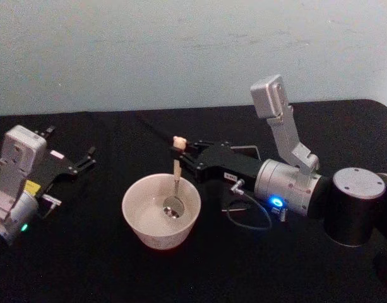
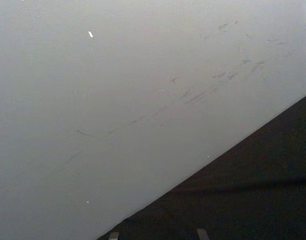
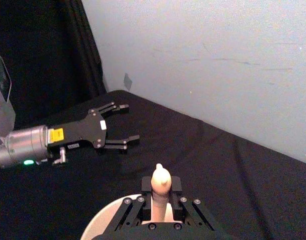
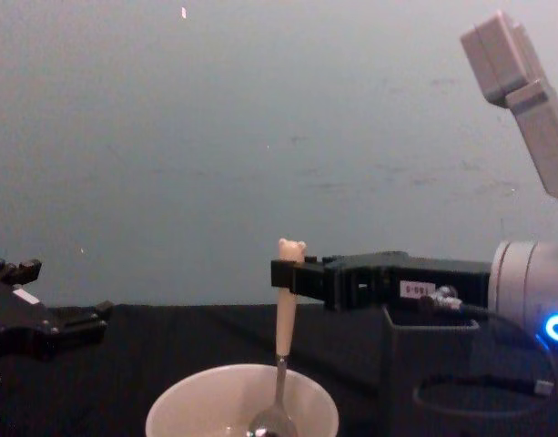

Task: Pick up the stirring spoon with one hand, stir inside the cup, then place it back in its original position.

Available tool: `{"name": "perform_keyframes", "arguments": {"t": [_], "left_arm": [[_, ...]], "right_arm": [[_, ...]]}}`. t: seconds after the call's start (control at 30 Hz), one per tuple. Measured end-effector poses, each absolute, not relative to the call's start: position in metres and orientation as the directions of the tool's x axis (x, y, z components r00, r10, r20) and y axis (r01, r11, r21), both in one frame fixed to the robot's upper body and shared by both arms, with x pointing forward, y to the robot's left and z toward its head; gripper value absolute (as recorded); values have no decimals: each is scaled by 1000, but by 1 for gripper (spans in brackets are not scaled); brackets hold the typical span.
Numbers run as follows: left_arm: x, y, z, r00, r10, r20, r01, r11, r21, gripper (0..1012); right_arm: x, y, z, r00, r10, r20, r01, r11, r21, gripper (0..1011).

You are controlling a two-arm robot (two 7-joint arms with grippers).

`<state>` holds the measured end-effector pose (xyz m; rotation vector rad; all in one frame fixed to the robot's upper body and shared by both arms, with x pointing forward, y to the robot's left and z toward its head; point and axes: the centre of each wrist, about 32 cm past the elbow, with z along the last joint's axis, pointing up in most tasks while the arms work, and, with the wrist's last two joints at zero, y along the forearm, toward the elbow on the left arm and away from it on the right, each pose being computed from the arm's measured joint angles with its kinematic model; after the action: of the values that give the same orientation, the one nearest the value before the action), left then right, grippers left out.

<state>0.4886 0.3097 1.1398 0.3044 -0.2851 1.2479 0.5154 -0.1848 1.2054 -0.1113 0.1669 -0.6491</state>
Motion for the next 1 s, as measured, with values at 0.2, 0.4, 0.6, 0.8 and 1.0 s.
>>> {"name": "perform_keyframes", "arguments": {"t": [0.2,0.4,0.6,0.8,1.0], "left_arm": [[489,310,1140,292,880,374,-955,287,70,1001],[489,310,1140,292,880,374,-955,287,70,1001],[489,310,1140,292,880,374,-955,287,70,1001],[489,310,1140,292,880,374,-955,287,70,1001],[489,310,1140,292,880,374,-955,287,70,1001]], "right_arm": [[516,-186,1212,757,-634,-159,617,773,-146,223],[521,-192,1228,717,-665,-210,658,744,-112,223],[523,-201,1245,674,-693,-257,704,708,-63,224],[523,-214,1263,647,-702,-297,735,678,-2,223],[516,-233,1272,642,-700,-311,744,668,33,223]]}}
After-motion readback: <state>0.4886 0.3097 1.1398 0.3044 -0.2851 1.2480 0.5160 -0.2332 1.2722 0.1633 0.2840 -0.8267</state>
